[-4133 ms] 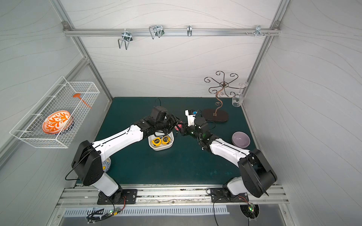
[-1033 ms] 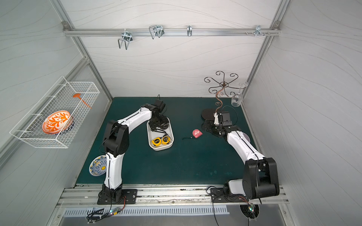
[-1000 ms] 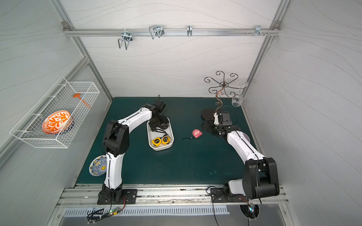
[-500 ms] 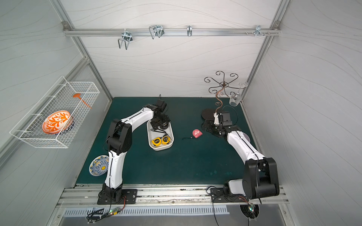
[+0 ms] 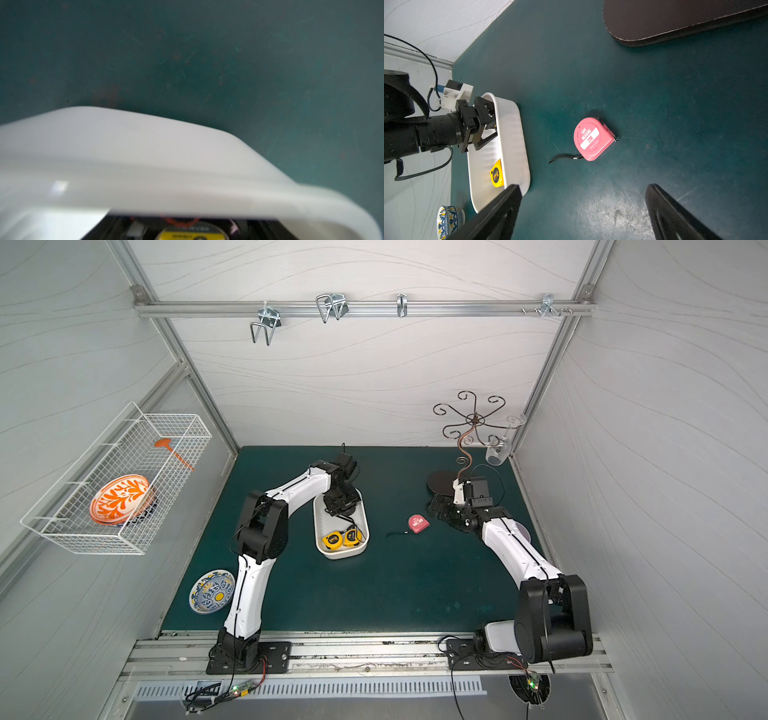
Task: Take the tape measure out of the storage box
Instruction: Pick up the tape measure from the storage box.
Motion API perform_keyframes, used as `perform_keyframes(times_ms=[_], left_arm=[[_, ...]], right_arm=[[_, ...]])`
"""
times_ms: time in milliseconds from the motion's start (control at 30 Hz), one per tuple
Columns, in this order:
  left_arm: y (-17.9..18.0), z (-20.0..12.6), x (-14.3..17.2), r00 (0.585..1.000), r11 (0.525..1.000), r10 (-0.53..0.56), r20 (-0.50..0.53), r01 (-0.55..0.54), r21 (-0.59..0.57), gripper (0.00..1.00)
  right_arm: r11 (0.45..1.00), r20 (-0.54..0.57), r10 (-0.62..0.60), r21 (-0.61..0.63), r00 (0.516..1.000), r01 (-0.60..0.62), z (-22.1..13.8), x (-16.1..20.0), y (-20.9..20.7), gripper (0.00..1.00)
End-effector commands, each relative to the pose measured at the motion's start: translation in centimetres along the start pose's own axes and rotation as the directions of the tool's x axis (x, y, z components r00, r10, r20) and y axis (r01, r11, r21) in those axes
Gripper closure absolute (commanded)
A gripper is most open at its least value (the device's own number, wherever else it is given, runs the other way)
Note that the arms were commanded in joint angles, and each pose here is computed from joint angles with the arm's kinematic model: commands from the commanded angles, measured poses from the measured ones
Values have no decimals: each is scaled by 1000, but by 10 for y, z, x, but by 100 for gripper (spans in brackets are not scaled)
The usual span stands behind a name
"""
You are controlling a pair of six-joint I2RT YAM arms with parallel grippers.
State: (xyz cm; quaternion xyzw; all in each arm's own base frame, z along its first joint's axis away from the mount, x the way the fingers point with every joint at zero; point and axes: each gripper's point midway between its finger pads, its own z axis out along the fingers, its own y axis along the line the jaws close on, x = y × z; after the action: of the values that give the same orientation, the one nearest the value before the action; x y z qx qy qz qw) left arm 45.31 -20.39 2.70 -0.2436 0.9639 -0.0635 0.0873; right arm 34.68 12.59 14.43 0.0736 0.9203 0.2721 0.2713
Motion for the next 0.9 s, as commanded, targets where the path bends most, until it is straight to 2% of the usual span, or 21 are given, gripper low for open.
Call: perform_keyframes(times_ms=[0,100,233,367,600,733,867], left_arm=[[3,-5,-2,1000,1000,12,9,-12,-27,58],[4,-16,-4,999,1000,15,28,-14,-26,83],[5,-43,-10,996,1000,17,82,-17,-4,100],[2,-75,-16,991,999,13,134,-18,41,100],[6,-111,-5,987,995,-7,164,-10,102,100],[-3,-128,9,983,981,-59,173,25,194,100],[-17,-138,30,982,946,-140,126,95,309,100]], right_arm=[[1000,-4,-2,-30,1000,1,0,-1,4,1],[999,-6,-13,-44,1000,13,0,0,6,1],[997,-8,-28,-67,1000,27,-1,2,10,1],[994,-17,-39,-101,999,37,1,5,18,1],[980,-38,-97,-178,995,88,10,15,46,1],[957,-31,-155,-252,987,143,12,24,75,1],[920,21,-207,-335,978,202,11,34,105,1]])
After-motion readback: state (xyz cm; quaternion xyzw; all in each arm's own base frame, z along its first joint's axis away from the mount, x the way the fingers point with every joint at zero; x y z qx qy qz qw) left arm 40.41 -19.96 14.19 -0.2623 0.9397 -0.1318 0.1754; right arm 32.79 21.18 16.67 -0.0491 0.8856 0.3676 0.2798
